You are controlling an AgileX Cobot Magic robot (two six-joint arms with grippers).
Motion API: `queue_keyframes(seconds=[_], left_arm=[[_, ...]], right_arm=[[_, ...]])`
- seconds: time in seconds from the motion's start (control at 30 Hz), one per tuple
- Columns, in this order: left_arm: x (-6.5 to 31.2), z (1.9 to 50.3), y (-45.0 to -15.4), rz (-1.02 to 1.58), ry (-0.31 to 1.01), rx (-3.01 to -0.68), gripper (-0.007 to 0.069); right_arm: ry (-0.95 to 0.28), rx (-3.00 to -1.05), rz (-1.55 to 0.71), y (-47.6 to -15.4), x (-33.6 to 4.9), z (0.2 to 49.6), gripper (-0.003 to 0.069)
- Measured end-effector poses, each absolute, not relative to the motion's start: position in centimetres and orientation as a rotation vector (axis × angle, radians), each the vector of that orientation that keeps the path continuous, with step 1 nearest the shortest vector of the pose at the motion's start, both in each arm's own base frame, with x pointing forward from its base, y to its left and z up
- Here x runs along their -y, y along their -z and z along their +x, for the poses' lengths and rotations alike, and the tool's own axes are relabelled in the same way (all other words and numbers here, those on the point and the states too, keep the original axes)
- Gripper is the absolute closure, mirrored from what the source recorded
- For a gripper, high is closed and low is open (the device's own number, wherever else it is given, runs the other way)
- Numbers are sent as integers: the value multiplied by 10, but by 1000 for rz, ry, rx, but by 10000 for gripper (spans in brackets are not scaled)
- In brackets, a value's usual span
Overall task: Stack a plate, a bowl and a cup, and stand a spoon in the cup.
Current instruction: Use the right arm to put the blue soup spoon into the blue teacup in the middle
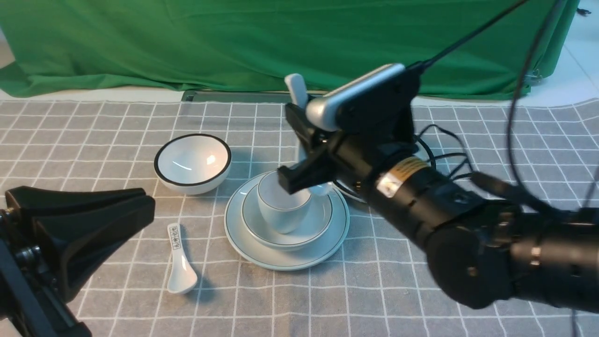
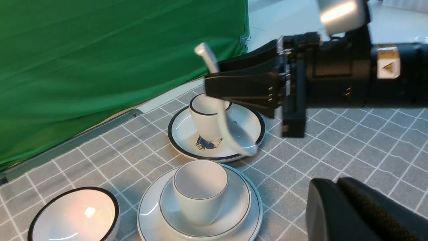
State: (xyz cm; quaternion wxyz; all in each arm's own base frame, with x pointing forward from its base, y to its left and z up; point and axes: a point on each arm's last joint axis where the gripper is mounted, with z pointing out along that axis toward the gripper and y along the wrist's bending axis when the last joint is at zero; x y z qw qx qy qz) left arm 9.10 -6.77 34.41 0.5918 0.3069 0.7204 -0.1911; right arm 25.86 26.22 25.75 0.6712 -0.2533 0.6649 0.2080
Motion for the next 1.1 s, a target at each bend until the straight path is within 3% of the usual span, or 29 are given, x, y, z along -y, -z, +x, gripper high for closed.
queue_keyframes(seconds=[0.6,0.97,1.1], left_arm=[[68,91,-343,719,450,-1682,608],[68,91,-343,719,450,-1682,608],[68,91,-343,719,450,-1682,608]], right_arm=[[-530,-1594,-510,-201,-289,309,491],[-531,-1639,-511,-190,-290,318,491],[-528,-1650,-517,-185,-291,318,454]])
